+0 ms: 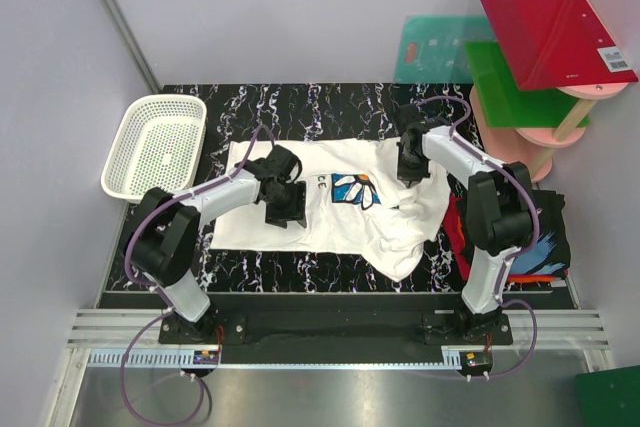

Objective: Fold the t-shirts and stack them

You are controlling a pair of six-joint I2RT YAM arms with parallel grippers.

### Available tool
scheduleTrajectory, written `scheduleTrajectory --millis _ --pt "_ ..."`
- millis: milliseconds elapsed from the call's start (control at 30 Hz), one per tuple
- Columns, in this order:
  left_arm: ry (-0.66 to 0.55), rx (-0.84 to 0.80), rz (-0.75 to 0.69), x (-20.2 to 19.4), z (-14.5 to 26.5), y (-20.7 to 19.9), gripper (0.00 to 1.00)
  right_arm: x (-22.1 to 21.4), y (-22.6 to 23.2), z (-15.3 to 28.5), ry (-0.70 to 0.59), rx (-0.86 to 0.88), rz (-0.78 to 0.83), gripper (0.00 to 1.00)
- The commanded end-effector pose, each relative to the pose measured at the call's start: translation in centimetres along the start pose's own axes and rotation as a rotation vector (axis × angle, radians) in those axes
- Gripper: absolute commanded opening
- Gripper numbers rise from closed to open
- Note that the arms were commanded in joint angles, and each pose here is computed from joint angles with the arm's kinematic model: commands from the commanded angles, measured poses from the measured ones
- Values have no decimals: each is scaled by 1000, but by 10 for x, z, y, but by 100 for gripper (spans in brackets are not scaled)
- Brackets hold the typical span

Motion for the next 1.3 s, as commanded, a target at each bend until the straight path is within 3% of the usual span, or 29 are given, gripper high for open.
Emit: scheduleTrajectory --millis 0,233,467,600,800,867,967,1000,1033,1267 --pt "-20 -22 -19 2 3 -3 58 8 -9 22 -93 -45 -32 0" --pt "-25 -20 -23 0 5 -1 57 -8 -17 -35 84 -86 -44 0" --pt "-30 -22 -24 -2 7 0 57 -27 -16 -60 211 -108 -15 0" --pt "-71 -29 -32 5 15 -4 57 -16 -14 -44 146 -70 -16 0" --pt "-194 -48 -67 31 39 -16 57 23 -21 29 -135 -15 -26 0" --pt "-234 -59 -70 41 49 -20 54 32 -21 42 -203 5 -27 0" --pt "-232 -27 -64 49 50 -13 31 36 -18 57 -238 63 -30 0" --pt "-241 -14 -69 54 54 -12 21 35 -16 61 -240 91 -29 0" --pt "-235 10 -70 54 53 -9 0 30 -12 58 -221 130 -26 0" --pt "-248 141 27 81 40 20 0 40 -12 22 -209 41 -25 0"
Point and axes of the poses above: each gripper's point midway between its finger pads, its own z axis back along the fingers, its own y axis along the line the jaws close on, x = y × z, the point moved 7 cm from there along z, back along the fingers, and after that the axes turned 6 degrees about z, right-handed, at the moved point
